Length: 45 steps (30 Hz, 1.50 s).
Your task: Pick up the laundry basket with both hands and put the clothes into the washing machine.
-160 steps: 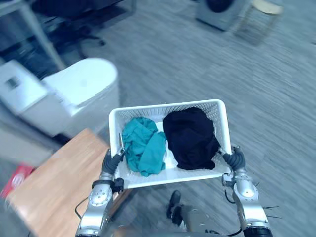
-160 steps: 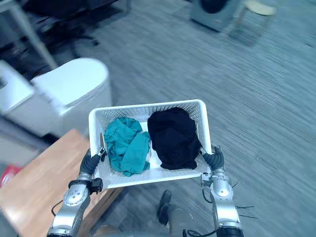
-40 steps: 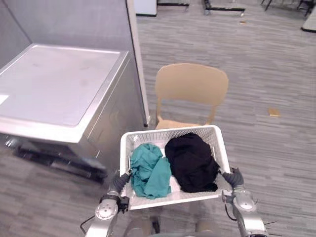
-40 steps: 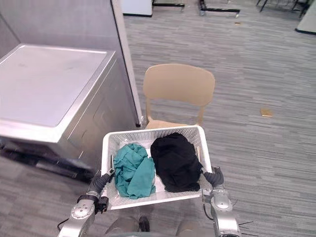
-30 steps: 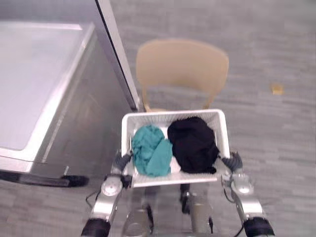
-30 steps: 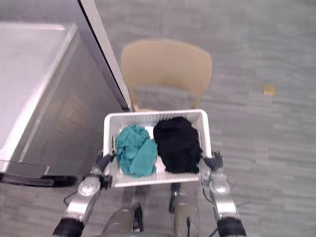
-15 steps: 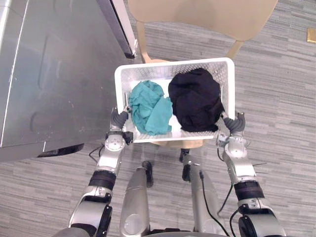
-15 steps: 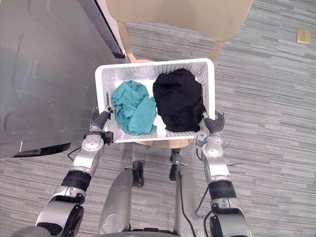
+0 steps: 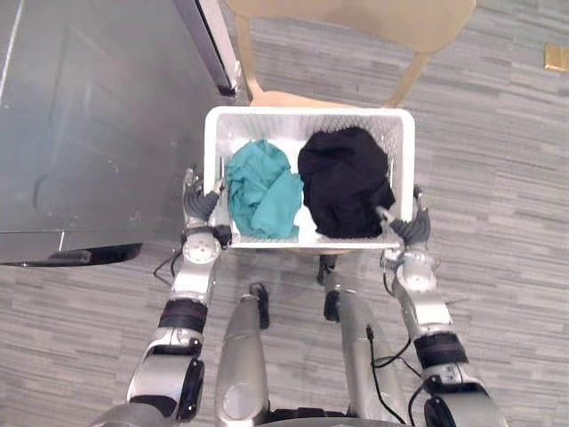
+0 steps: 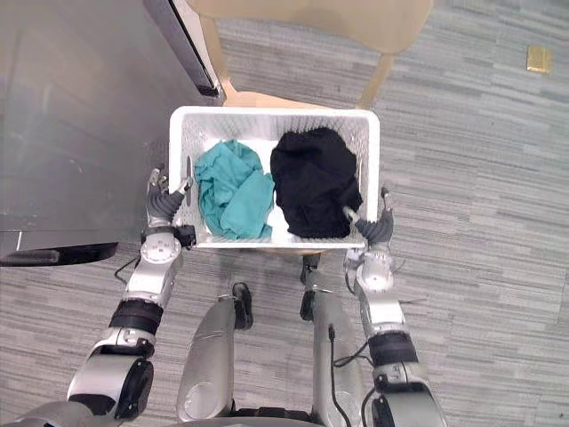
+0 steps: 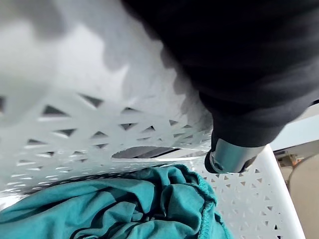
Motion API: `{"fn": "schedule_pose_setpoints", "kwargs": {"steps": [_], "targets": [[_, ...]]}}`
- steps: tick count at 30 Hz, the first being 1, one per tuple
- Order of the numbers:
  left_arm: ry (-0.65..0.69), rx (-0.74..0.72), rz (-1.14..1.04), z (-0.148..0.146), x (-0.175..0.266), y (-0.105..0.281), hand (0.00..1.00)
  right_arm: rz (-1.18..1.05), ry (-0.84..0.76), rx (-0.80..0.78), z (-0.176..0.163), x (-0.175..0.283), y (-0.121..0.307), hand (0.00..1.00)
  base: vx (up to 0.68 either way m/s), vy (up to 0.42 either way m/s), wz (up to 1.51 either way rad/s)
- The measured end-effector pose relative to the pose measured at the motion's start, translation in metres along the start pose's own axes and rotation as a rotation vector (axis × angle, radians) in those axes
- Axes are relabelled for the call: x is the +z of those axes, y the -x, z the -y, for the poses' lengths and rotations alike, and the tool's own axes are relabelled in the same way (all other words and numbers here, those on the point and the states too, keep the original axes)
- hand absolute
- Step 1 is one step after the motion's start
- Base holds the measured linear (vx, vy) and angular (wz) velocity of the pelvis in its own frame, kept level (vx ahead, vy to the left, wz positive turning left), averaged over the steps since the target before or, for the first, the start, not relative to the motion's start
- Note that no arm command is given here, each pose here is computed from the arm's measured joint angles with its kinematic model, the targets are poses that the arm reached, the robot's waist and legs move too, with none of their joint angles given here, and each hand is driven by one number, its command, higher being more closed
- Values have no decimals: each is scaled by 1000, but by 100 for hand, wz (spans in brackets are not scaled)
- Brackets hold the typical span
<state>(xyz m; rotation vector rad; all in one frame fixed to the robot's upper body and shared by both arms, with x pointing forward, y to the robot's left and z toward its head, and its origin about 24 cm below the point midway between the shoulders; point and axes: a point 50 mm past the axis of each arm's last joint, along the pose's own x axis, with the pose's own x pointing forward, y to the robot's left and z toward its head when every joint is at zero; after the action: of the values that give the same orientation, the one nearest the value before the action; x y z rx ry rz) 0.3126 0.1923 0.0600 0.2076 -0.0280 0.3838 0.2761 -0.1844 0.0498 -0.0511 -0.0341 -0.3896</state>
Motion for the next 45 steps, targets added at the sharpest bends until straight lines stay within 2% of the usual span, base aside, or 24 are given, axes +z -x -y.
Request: {"fn": "schedule_pose_setpoints", "kwargs": {"steps": [8, 11, 20, 25, 30, 37, 41, 45], "targets": [[126, 109, 64, -16, 9, 32, 0, 277, -16, 53, 7, 54, 18, 0, 44, -22, 6], [136, 120, 72, -25, 5, 44, 0, 279, 7, 80, 11, 51, 25, 0, 27, -11, 17], [140, -2, -204, -27, -61, 92, 0, 13, 193, 152, 35, -14, 52, 0, 109, 1, 12], [77, -70, -518, -26, -128, 127, 0, -259, 255, 143, 55, -73, 67, 0, 98, -9, 18], [-22, -64, -868, -46, -189, 177, 0, -572, 302, 121, 71, -134, 91, 0, -6, 3, 16], [-37, -56, -942, -51, -200, 187, 0, -725, 264, 101, 72, -160, 110, 0, -95, 25, 52], [-28, -82, -907, -40, -196, 173, 0, -735, 245, 80, 71, -161, 100, 0, -97, 9, 103], [-49, -109, -963, -37, -203, 182, 0, -745, 295, 51, 82, -161, 84, 0, -37, 117, 63]]}}
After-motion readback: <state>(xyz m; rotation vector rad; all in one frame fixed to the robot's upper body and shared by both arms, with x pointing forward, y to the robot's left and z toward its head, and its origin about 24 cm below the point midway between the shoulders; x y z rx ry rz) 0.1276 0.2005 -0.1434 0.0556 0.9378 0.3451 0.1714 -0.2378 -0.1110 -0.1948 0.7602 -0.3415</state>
